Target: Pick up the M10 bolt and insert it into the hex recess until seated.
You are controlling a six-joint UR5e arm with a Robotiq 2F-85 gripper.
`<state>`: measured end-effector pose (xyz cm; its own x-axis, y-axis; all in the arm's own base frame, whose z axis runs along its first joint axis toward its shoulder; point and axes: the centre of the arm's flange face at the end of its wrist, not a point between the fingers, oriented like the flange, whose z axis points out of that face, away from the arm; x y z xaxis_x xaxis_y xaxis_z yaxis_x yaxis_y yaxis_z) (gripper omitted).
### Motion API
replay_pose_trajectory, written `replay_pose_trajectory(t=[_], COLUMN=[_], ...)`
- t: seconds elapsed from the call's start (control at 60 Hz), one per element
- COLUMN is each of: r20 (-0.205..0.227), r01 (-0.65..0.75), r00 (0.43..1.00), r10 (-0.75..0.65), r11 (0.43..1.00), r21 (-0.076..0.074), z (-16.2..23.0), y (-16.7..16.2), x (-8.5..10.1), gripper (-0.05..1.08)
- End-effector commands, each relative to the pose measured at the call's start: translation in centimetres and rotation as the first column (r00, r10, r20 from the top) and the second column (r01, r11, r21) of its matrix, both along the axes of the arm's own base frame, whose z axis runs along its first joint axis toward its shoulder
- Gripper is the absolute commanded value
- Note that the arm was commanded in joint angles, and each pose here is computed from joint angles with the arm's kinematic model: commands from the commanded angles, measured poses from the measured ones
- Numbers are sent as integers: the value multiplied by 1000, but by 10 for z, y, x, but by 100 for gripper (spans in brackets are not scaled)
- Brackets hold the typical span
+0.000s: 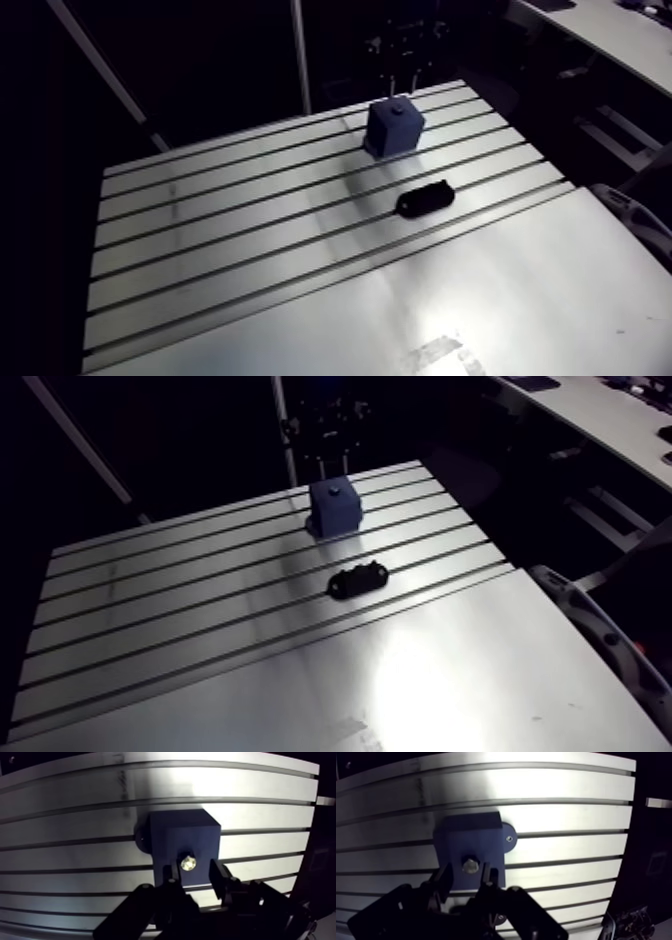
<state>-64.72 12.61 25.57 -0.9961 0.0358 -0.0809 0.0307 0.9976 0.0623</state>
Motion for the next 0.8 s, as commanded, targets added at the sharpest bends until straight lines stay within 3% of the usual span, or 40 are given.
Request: replay_pose_trajectory(t=[0.017,0.367,0.8], r20=[6,-19,-25], r01=[11,21,9], r00=[1000,1000,1000], r10=[-11,-21,-10], r11=[1000,1000,1000], r21=[-16,-9,-24], z=[-9,-10,-10], y=[-1,13,4], x=[5,7,4], gripper=[56,56,57])
